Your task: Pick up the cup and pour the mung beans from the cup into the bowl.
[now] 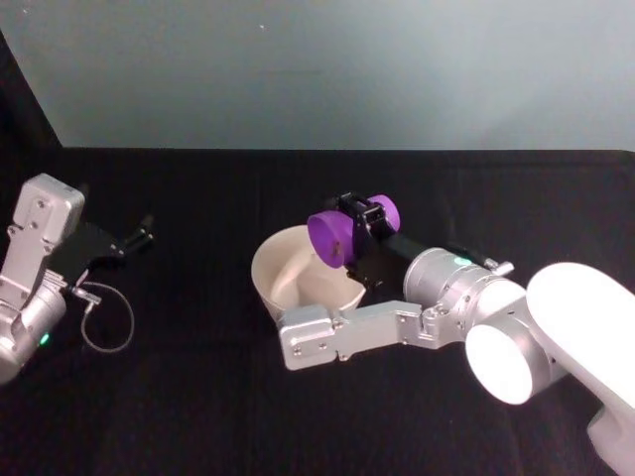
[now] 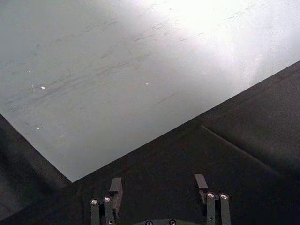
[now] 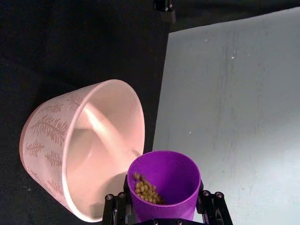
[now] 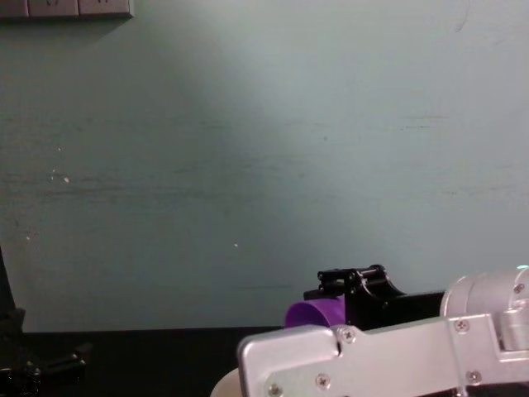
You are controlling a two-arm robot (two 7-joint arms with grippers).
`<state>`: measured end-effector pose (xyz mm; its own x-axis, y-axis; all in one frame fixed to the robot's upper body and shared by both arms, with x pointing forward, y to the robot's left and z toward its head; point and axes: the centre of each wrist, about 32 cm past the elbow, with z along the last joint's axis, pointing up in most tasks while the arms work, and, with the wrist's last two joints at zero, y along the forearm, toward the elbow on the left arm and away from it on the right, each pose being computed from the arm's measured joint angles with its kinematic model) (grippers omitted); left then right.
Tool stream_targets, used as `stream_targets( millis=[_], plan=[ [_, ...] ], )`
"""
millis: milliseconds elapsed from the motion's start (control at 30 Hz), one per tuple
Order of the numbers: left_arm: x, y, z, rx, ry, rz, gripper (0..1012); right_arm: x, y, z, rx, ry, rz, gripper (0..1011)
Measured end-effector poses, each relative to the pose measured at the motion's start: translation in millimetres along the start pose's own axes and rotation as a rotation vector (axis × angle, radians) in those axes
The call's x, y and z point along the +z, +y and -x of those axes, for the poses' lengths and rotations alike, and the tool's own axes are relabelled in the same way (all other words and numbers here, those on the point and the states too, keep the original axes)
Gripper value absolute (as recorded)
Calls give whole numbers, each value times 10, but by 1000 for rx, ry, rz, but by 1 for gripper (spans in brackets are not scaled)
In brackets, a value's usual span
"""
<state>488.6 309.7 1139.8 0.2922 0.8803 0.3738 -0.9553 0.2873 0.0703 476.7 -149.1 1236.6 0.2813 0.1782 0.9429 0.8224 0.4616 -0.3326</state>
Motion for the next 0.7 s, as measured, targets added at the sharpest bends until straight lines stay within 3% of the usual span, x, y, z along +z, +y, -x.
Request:
stream_targets(
  millis=[300, 700],
  plan=[
    [0, 0, 0, 0, 0, 0, 1000, 47, 33, -14, 5, -59, 2, 736],
    [0, 0, 0, 0, 0, 0, 1000, 66, 47, -28, 10, -79, 2, 735]
  ],
)
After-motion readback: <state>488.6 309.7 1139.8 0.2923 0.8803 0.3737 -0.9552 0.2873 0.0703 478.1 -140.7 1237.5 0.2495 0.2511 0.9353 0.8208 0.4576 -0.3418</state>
